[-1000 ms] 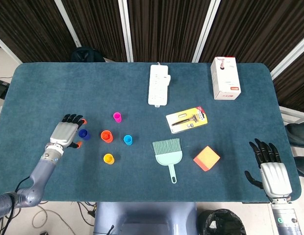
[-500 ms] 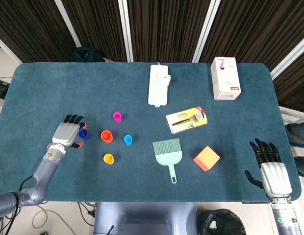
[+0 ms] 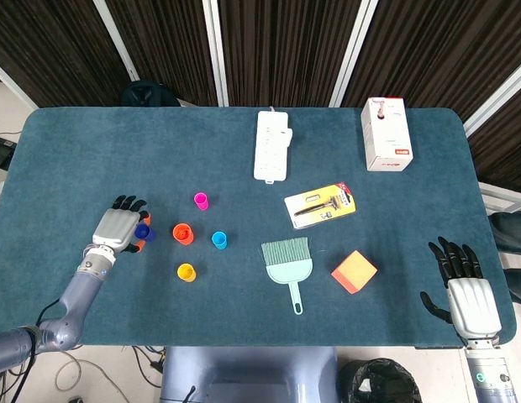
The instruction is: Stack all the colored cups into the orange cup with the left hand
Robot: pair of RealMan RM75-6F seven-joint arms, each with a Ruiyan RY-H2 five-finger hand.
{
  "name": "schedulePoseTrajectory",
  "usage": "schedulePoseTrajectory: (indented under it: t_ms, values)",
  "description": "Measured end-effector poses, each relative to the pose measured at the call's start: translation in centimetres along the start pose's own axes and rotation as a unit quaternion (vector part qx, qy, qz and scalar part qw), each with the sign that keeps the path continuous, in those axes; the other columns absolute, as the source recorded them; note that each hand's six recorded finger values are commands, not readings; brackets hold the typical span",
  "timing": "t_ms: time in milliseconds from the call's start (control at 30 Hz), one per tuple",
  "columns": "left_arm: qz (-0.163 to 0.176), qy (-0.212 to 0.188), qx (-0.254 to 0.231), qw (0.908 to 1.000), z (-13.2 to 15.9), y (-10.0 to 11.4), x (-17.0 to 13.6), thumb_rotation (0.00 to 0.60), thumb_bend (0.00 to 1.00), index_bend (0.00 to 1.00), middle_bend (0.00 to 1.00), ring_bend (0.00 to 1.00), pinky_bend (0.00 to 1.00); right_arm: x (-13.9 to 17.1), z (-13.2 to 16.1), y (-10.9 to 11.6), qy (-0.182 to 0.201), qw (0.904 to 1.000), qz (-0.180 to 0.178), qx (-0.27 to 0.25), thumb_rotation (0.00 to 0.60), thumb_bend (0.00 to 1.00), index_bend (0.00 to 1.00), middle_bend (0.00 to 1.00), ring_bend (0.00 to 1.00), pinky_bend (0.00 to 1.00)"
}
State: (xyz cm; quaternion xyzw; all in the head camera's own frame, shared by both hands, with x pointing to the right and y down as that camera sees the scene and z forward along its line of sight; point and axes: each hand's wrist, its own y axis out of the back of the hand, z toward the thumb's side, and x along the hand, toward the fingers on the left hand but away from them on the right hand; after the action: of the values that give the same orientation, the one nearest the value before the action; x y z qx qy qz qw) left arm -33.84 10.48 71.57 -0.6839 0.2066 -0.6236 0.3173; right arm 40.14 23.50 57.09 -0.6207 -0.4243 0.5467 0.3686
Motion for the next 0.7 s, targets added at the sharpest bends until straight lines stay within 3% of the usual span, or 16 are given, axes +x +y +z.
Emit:
schedulePoseTrajectory:
  t_ms: [300, 700]
  values:
    - [0.013, -0.017, -0.023, 0.9995, 0.9, 1.4, -0.5, 0.600, 0.36, 0.44, 0.17, 0.00, 0.00, 0.0, -0.1, 0.3, -0.004, 1.0000, -0.006, -0.003, 0.600, 0.34, 0.09, 0.05, 0.09, 0.04]
    - [0.058, -0.063, -0.027, 0.9960, 4.4, 6.2, -2.1, 0.600, 0.36, 0.43, 0.17, 0.00, 0.00, -0.1, -0.2, 0.3, -0.008, 0.9999, -0.004, -0.008, 0.600, 0.34, 0.09, 0.05, 0.09, 0.04]
